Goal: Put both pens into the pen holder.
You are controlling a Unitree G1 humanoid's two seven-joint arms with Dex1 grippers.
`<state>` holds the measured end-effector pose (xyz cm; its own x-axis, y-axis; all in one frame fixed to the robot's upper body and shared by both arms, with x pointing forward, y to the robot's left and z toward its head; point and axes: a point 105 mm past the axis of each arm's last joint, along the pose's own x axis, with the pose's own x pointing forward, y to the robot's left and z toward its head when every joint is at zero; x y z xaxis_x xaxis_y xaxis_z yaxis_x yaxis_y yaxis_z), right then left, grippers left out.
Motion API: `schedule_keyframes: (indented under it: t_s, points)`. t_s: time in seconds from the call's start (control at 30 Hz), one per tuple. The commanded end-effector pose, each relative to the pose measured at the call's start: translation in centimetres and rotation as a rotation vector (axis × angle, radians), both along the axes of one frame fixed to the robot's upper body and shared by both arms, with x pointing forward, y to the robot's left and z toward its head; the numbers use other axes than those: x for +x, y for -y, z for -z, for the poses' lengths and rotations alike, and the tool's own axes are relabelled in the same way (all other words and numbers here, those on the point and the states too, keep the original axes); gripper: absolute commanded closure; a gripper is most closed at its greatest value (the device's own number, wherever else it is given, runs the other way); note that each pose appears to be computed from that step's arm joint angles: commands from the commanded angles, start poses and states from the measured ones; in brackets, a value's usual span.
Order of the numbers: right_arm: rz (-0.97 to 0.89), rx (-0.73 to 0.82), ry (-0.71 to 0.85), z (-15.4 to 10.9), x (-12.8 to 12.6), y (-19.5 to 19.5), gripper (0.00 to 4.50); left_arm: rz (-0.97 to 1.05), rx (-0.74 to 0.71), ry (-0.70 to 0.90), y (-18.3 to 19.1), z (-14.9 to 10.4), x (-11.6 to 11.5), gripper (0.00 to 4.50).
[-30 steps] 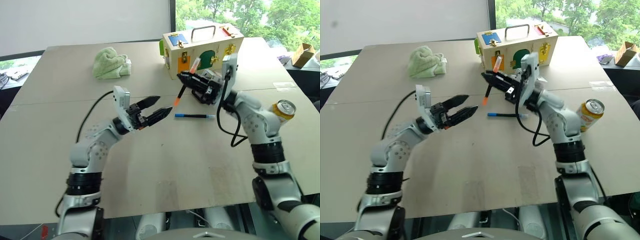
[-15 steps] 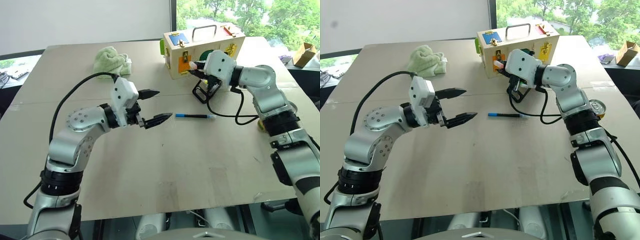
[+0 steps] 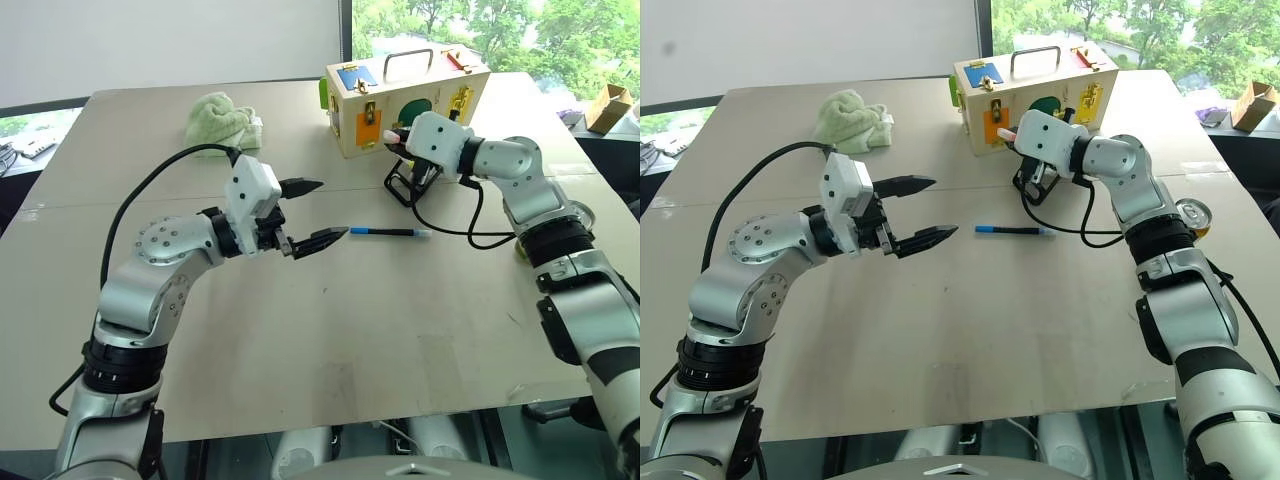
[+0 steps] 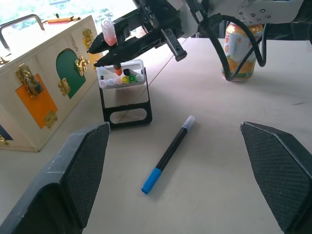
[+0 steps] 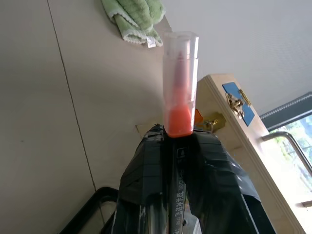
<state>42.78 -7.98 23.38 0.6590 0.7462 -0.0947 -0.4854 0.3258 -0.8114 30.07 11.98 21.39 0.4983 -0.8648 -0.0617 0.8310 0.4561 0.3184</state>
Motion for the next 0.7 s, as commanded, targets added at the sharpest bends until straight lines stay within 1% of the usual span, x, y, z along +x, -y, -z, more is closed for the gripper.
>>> schedule_keyframes:
  t_s: [0.03,0.1,0.17,0.23,0.27,0.3,0.37,0.43,0.5,0.63,0.7]
  points:
    - [0.076,0.032,0.089,-2.1,0.9,1.2,3.60,0.007,-0.009,0.051,0.2,-1.1,-0.2,0.00]
    - [0.101,0.021,0.079,-1.7,1.3,1.7,3.13,0.008,-0.008,0.049,0.2,-1.0,-0.2,0.00]
    - [0.114,0.042,0.089,-1.9,1.4,1.9,2.23,0.009,-0.009,0.048,0.2,-1.1,-0.2,0.00]
    - [0.097,0.070,0.102,-2.4,1.2,1.6,1.18,0.009,-0.009,0.047,0.2,-1.1,-0.1,0.00]
    - [0.072,0.106,0.111,-3.0,0.9,1.3,0.80,0.009,-0.009,0.047,0.1,-1.1,-0.1,0.00]
    - [0.031,0.165,0.106,-3.6,0.4,0.8,0.80,0.008,-0.007,0.046,0.1,-1.1,-0.1,0.00]
    - [-0.014,0.233,0.114,-4.6,-0.3,0.6,0.80,0.005,-0.001,0.043,0.0,-0.9,-0.1,0.00]
    - [-0.055,0.297,0.070,-4.5,-1.1,0.7,0.80,0.005,0.002,0.038,0.0,-0.8,-0.2,0.00]
    - [-0.087,0.325,0.023,-4.0,-1.8,0.9,0.80,0.003,0.003,0.035,-0.1,-0.7,-0.2,0.00]
    - [-0.229,0.443,-0.214,-1.8,-5.4,1.2,0.80,-0.003,0.055,0.020,-0.3,0.8,0.4,0.00]
    - [-0.256,0.480,-0.326,-0.7,-7.1,1.8,0.80,0.014,0.095,0.018,-0.2,1.5,0.8,0.00]
